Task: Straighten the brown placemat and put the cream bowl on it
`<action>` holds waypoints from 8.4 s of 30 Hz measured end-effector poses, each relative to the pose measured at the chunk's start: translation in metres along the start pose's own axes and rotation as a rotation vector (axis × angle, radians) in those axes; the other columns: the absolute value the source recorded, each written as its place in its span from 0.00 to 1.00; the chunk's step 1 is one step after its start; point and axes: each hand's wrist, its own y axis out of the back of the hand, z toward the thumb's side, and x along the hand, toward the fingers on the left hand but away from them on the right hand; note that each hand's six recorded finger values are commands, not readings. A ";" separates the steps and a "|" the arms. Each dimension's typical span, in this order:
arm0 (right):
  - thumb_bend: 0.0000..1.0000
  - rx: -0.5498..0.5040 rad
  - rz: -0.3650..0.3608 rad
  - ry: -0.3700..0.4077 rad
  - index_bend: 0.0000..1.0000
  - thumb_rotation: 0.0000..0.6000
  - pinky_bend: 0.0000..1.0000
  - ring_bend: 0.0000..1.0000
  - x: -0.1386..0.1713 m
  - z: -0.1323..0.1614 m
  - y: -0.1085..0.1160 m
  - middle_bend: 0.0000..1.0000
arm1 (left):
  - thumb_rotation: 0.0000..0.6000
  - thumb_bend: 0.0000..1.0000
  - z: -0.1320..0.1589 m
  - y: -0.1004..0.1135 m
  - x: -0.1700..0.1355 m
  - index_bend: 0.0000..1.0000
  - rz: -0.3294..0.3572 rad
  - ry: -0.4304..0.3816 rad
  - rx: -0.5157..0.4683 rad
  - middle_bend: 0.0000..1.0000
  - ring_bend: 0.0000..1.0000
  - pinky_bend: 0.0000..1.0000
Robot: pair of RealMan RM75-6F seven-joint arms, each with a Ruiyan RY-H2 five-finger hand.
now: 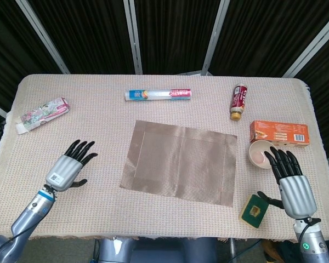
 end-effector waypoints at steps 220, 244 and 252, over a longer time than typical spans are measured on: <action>0.54 0.194 0.318 -0.113 0.62 1.00 0.00 0.00 -0.095 -0.064 -0.133 0.00 | 1.00 0.00 -0.091 0.098 -0.075 0.00 0.300 0.419 -0.185 0.00 0.00 0.00; 0.52 -0.089 0.263 0.396 0.63 1.00 0.00 0.00 -0.098 0.109 -0.078 0.05 | 1.00 0.00 -0.094 0.097 -0.076 0.00 0.278 0.410 -0.224 0.00 0.00 0.00; 0.51 -0.150 0.357 0.506 0.63 1.00 0.00 0.00 -0.118 0.174 -0.107 0.05 | 1.00 0.00 -0.101 0.090 -0.074 0.00 0.255 0.431 -0.210 0.00 0.00 0.00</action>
